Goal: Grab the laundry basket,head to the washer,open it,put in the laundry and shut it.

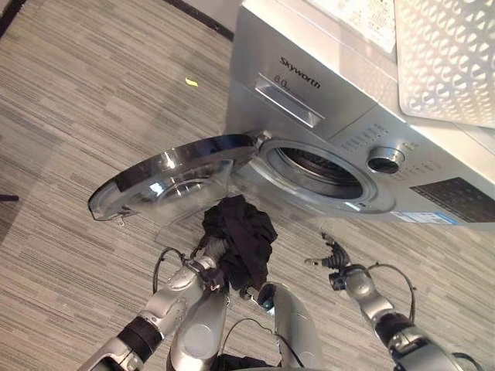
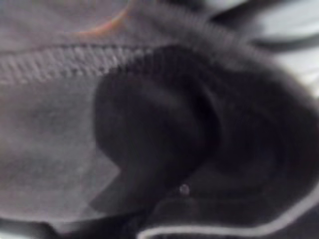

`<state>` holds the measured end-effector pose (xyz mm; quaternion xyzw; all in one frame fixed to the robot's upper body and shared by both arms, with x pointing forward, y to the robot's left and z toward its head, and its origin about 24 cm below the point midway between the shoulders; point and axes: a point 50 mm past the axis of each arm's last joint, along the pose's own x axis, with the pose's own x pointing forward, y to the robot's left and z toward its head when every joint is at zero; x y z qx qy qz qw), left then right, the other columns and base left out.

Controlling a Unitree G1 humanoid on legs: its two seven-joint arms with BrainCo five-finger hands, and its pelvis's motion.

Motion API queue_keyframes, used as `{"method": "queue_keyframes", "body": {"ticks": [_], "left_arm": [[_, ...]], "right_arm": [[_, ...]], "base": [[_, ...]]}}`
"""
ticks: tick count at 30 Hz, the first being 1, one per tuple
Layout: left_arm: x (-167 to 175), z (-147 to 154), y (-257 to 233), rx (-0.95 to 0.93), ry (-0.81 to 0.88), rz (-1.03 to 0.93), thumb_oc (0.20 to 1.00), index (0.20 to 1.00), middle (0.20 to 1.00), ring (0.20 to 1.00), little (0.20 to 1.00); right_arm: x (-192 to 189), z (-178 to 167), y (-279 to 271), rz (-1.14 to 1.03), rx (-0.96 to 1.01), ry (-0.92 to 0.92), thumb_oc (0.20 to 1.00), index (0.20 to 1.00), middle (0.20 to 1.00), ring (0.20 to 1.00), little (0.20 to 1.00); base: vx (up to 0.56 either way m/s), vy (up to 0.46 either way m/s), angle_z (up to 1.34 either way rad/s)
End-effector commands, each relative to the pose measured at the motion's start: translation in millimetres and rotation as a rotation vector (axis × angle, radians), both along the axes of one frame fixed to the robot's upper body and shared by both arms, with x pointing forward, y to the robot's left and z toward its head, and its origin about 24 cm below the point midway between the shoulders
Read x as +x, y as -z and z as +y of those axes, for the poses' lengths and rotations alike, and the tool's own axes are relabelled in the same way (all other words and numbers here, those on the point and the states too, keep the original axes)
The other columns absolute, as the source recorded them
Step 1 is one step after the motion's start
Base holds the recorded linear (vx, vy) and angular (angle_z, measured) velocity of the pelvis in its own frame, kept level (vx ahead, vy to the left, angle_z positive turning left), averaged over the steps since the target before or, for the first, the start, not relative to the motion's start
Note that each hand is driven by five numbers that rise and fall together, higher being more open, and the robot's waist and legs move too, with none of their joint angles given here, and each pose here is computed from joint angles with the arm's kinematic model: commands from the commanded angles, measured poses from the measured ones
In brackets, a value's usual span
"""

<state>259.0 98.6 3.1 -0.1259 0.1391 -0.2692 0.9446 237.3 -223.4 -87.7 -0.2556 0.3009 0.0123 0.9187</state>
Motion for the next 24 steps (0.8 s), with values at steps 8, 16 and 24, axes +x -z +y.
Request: {"method": "queue_keyframes", "body": {"ticks": [8,16,24], "left_arm": [[21.3,-53.4,-42.8,-0.159,0.026,-0.120,0.200,0.200,0.200,0.200,0.200],[35.9,-52.7,-64.0,-0.248,-0.051,-0.171,0.200,0.200,0.200,0.200,0.200],[59.8,-51.5,-86.2,-0.311,-0.177,-0.210,0.200,0.200,0.200,0.200,0.200]], "right_arm": [[-38.6,-84.2,0.1,-0.252,0.578,0.999,1.000,1.000,1.000,1.000,1.000],[-25.7,-74.1,-1.3,-0.231,0.641,0.947,1.000,1.000,1.000,1.000,1.000],[-30.0,-62.6,8.1,-0.141,0.627,0.869,1.000,1.000,1.000,1.000,1.000]], "base": [[0.00,0.003,-0.08],[-0.02,0.022,-0.16],[0.01,-0.034,-0.07]]}}
